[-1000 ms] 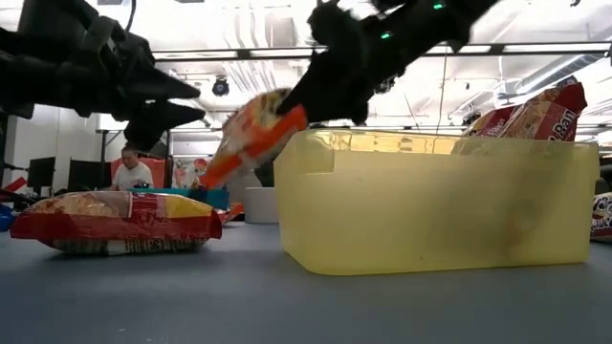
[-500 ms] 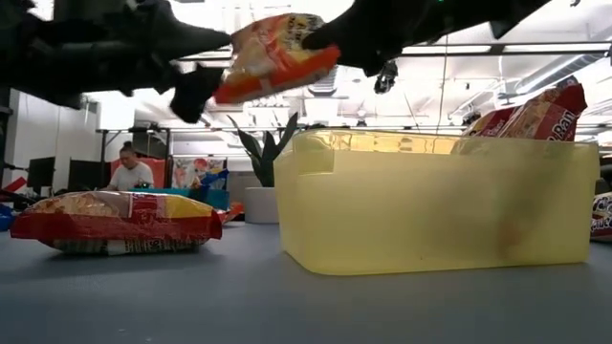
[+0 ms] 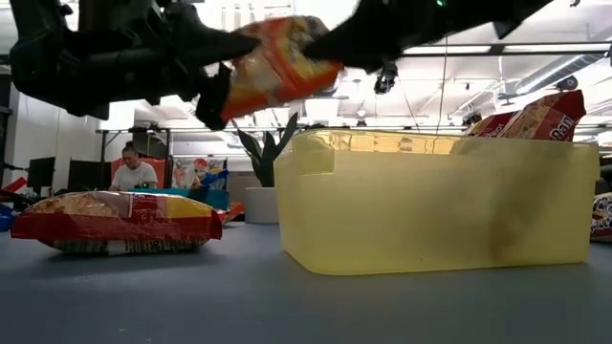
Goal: Sort Maruchan noodles
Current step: Put the orange bag into the black bin
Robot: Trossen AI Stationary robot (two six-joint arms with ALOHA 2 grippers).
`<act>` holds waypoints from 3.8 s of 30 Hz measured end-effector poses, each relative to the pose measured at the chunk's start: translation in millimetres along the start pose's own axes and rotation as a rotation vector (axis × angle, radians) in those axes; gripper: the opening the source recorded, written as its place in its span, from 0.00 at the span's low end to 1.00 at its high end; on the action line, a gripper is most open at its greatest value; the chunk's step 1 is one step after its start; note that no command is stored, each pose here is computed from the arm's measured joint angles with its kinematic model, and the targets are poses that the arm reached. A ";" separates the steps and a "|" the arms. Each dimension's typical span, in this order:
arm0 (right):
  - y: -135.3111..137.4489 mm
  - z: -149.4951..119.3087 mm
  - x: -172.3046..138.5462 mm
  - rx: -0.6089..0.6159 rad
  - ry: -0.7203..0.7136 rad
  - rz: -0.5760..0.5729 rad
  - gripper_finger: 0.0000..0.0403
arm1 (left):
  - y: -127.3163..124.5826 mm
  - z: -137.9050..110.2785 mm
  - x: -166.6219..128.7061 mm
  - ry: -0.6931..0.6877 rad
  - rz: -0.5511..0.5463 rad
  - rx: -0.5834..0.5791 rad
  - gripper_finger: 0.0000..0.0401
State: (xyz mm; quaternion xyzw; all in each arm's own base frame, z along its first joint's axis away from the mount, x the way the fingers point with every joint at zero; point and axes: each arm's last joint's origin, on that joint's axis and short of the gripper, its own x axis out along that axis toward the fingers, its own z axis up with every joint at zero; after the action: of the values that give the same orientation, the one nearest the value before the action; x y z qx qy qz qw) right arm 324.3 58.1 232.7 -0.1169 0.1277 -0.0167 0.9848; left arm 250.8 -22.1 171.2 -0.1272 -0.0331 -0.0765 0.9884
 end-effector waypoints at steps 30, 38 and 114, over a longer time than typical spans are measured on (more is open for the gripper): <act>-8.9 12.1 -22.3 0.192 0.041 -0.006 0.35 | 2.4 -2.4 1.4 0.020 0.063 -0.016 0.14; -18.3 25.5 -41.8 0.316 0.016 -0.012 0.40 | 4.2 -5.1 1.2 0.041 0.117 0.009 0.14; -157.2 -29.4 -31.8 0.110 0.010 -0.340 0.26 | -21.7 100.6 -36.9 0.151 0.298 0.336 0.61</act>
State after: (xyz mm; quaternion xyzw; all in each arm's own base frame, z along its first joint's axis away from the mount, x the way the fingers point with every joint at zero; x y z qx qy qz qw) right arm 285.6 -99.3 249.8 -0.0826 0.1099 -0.1908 0.9720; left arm 206.3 -11.7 270.5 0.0415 0.0477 0.0675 0.9957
